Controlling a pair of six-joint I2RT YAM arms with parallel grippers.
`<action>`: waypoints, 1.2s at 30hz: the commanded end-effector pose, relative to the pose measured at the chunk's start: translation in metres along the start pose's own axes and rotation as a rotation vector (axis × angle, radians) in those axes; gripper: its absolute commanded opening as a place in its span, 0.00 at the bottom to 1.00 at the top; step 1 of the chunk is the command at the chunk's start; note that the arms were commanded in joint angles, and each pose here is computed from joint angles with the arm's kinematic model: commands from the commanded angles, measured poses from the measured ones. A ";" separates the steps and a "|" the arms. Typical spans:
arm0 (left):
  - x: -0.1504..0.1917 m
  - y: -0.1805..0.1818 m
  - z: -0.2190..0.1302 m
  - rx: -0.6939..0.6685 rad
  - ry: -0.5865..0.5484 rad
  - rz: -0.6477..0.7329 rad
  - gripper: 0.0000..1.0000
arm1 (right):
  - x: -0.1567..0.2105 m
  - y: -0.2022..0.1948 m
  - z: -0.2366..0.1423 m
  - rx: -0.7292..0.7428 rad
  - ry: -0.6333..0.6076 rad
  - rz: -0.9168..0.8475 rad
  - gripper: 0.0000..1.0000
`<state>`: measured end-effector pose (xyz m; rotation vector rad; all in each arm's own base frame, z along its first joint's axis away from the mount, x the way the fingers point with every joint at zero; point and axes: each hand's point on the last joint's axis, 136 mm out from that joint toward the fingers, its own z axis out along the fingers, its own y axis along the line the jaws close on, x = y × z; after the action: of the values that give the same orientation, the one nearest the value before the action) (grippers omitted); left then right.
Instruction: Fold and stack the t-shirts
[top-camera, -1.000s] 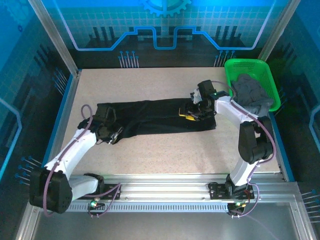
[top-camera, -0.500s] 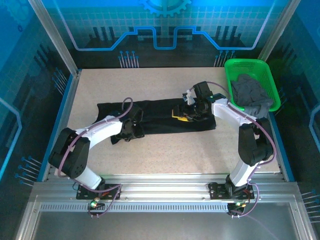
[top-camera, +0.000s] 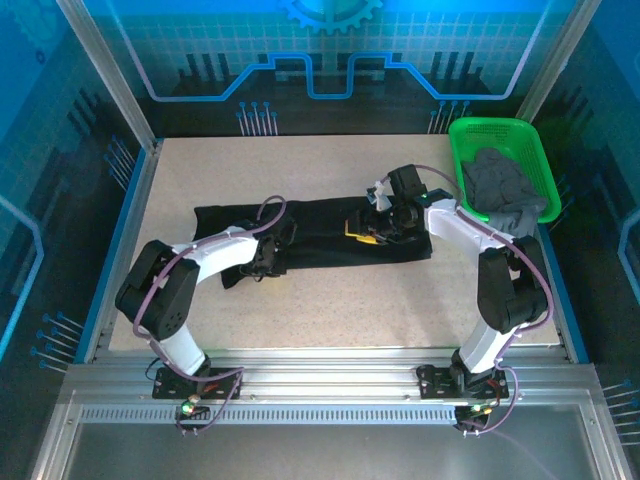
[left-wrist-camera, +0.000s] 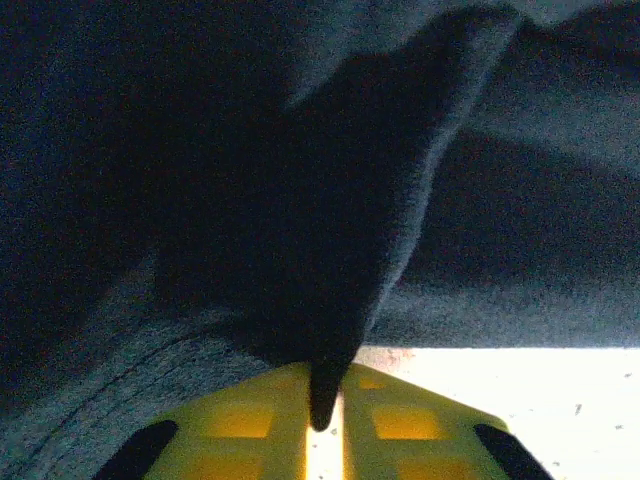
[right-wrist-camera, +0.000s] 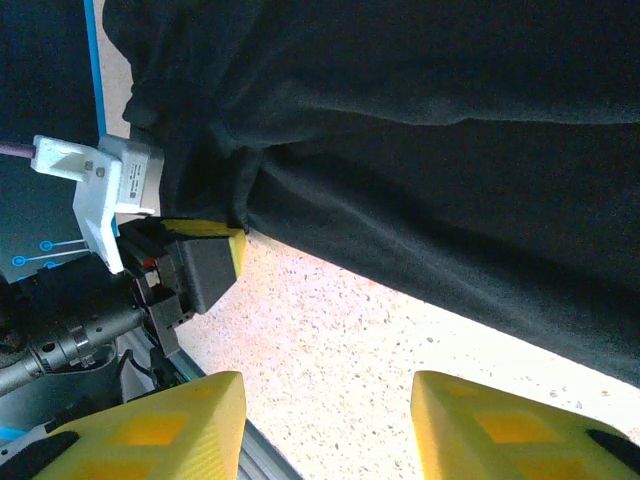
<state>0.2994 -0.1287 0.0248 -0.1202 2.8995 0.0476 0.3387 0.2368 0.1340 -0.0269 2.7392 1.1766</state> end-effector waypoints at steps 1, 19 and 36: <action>-0.014 -0.003 -0.011 -0.021 -0.053 0.020 0.04 | -0.002 0.007 -0.008 -0.026 -0.012 -0.003 0.49; -0.016 -0.045 -0.038 0.171 0.077 -0.290 0.00 | -0.003 0.001 -0.007 -0.020 -0.002 0.010 0.48; -0.030 -0.069 -0.032 0.317 0.164 -0.545 0.00 | 0.003 -0.007 -0.006 -0.007 0.010 0.024 0.48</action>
<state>0.3205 -0.1845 0.0582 -0.7953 2.8879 -0.4265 0.3390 0.2303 0.1301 0.0017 2.7509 1.1699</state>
